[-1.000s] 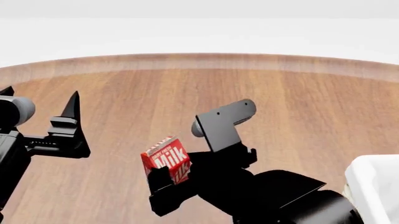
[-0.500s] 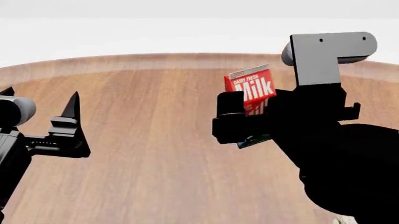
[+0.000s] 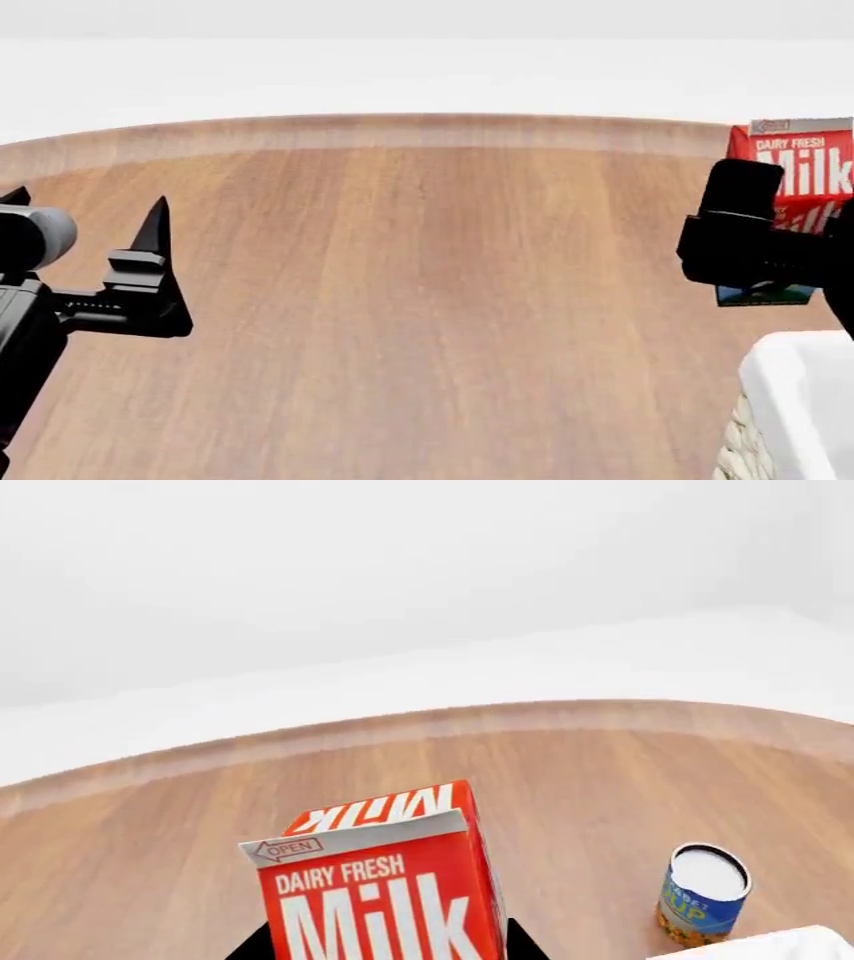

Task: Pick the milk and place it in the basket.

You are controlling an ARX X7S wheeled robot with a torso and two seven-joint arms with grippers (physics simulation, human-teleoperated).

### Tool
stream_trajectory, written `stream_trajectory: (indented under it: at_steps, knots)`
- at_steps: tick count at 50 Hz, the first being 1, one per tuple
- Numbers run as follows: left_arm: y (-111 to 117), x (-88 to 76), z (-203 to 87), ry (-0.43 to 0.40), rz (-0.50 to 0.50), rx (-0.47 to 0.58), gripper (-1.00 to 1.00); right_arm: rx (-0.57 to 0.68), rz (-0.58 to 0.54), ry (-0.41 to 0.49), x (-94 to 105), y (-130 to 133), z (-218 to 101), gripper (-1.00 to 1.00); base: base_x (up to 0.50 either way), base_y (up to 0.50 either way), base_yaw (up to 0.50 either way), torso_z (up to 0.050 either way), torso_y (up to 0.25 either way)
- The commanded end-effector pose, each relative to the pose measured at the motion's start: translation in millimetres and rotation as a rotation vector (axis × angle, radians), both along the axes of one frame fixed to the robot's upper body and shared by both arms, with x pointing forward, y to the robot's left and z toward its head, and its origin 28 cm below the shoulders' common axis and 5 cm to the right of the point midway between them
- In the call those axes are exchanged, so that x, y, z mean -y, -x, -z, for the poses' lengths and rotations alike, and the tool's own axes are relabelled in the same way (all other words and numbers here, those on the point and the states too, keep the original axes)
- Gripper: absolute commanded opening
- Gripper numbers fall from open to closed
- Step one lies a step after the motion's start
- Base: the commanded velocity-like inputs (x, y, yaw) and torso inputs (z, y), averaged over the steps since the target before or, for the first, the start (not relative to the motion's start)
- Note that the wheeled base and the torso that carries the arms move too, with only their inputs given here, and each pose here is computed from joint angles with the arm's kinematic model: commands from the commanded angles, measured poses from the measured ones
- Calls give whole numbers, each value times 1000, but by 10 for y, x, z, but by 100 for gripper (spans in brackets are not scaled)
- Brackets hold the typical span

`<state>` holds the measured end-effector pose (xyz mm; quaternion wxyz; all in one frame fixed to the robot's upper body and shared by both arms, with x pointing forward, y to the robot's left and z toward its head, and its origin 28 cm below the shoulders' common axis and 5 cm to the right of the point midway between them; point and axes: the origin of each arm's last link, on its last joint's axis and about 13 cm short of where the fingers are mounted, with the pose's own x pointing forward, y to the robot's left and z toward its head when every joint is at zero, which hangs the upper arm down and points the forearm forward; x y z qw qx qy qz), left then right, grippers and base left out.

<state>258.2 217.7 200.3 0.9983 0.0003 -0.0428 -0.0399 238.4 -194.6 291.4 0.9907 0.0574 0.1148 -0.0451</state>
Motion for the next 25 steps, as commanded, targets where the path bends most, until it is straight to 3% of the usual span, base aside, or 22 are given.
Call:
stream_trajectory:
  at_steps: [1,13,25]
  knots:
    - [-4,0,13,-2,-1,-2,100,59,136,-25,252,269,-124,-100,0,0,0,0,0]
    - [-5,5,6,-7,-2,0,100,68,241,-45,452,490,-93,-100,0,0,0,1,1]
    - [-8,6,25,-8,-1,-3,100,59,279,-49,500,546,-16,-100,0,0,0,0,2]
